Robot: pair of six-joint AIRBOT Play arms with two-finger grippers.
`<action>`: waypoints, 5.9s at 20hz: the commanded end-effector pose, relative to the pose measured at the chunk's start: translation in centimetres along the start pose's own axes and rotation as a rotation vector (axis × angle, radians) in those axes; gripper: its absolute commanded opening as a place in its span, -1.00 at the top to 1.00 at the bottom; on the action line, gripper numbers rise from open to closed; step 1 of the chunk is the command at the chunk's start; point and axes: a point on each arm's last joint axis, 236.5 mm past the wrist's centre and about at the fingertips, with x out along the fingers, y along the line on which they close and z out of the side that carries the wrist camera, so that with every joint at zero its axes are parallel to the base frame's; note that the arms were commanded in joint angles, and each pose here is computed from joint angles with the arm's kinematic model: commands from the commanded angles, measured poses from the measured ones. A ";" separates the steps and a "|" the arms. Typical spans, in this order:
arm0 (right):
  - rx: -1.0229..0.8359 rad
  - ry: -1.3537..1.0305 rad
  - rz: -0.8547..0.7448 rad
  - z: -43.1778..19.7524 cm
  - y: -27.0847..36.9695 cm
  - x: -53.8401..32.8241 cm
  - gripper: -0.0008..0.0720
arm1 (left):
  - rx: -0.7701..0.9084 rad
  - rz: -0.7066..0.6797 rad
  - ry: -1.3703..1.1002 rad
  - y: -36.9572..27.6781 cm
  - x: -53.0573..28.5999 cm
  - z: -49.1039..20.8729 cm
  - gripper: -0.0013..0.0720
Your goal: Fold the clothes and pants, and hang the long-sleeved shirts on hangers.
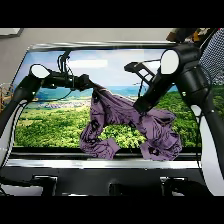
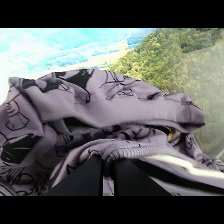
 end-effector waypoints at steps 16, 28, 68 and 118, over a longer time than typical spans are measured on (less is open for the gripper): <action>-0.135 -0.024 0.033 4.6 3.9 4.8 0.86 | 0.068 -0.062 0.312 -9.3 2.0 -12.6 0.87; -0.456 -0.187 0.128 4.4 1.9 0.9 0.86 | 0.507 0.090 0.229 0.4 -9.9 -6.6 -1.00; -0.391 -0.614 0.149 -4.8 -10.3 -5.1 -0.47 | 1.089 -0.152 0.214 -9.6 -8.5 -10.0 0.88; 1.404 -0.817 -1.240 -35.2 -12.4 -32.6 0.86 | 0.177 0.003 -0.239 -8.4 -9.3 1.8 -0.59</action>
